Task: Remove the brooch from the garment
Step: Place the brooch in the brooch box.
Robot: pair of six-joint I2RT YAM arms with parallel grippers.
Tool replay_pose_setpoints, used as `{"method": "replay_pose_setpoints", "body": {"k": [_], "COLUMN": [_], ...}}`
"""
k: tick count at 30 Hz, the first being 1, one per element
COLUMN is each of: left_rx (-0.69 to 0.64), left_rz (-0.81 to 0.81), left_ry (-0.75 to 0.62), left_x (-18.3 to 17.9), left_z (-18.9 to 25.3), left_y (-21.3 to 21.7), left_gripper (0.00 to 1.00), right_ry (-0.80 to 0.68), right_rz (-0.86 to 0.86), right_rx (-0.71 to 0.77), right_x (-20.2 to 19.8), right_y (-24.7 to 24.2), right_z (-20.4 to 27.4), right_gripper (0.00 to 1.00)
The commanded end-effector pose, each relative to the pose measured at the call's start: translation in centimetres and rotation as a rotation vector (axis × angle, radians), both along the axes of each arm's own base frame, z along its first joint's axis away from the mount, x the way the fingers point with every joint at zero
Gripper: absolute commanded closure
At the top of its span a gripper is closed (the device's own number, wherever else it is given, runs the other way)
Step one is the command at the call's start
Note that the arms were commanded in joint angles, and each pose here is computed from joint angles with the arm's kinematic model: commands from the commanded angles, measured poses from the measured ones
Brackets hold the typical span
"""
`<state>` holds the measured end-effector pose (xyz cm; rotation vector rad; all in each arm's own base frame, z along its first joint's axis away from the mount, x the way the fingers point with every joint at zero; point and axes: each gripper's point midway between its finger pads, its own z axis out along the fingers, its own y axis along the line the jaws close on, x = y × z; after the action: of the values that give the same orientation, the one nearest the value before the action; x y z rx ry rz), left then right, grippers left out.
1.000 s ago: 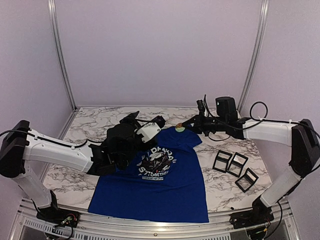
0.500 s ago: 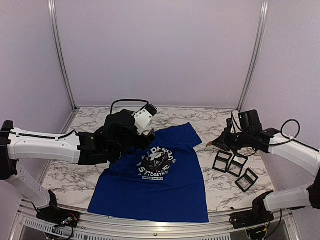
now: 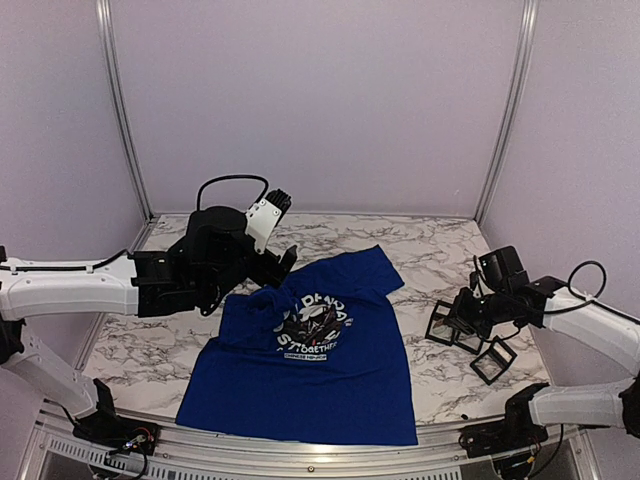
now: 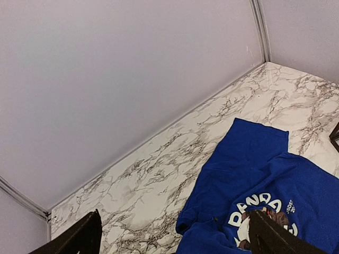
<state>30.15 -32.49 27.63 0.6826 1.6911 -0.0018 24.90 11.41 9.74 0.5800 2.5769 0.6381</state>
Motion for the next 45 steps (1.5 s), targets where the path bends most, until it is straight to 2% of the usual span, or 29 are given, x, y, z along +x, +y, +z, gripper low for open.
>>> {"method": "replay_pose_setpoints", "body": {"k": [1, 11, 22, 29, 34, 45], "left_rx": [-0.042, -0.033, -0.032, -0.078, -0.081, -0.075], "left_rz": [-0.031, -0.051, -0.062, -0.095, -0.103, -0.113], "left_ry": [0.034, 0.055, 0.074, 0.114, 0.123, 0.139], "left_x": [-0.5, -0.7, -0.5, -0.9, -0.9, -1.1], "left_z": [0.6, -0.2, -0.8, -1.1, -1.3, -1.8], "left_y": [0.0, -0.3, -0.4, -1.1, -1.3, -1.4], "left_gripper": [0.01, 0.01, 0.01, 0.01, 0.01, 0.01], "right_ry": [-0.015, 0.043, 0.183, 0.211, 0.092, -0.075], "right_rz": [-0.097, -0.19, -0.28, -0.333, -0.309, -0.22], "right_rx": [-0.073, -0.119, -0.167, -0.222, -0.117, 0.111], "right_x": [0.9, 0.2, -3.2, -4.5, -1.5, 2.8], "right_y": [-1.9, -5.0, -7.0, -8.4, -6.6, -2.5], "right_z": [0.2, -0.8, -0.4, 0.1, 0.5, 0.2], "right_gripper": [1.0, 1.0, 1.0, 1.0, 1.0, 1.0]}}
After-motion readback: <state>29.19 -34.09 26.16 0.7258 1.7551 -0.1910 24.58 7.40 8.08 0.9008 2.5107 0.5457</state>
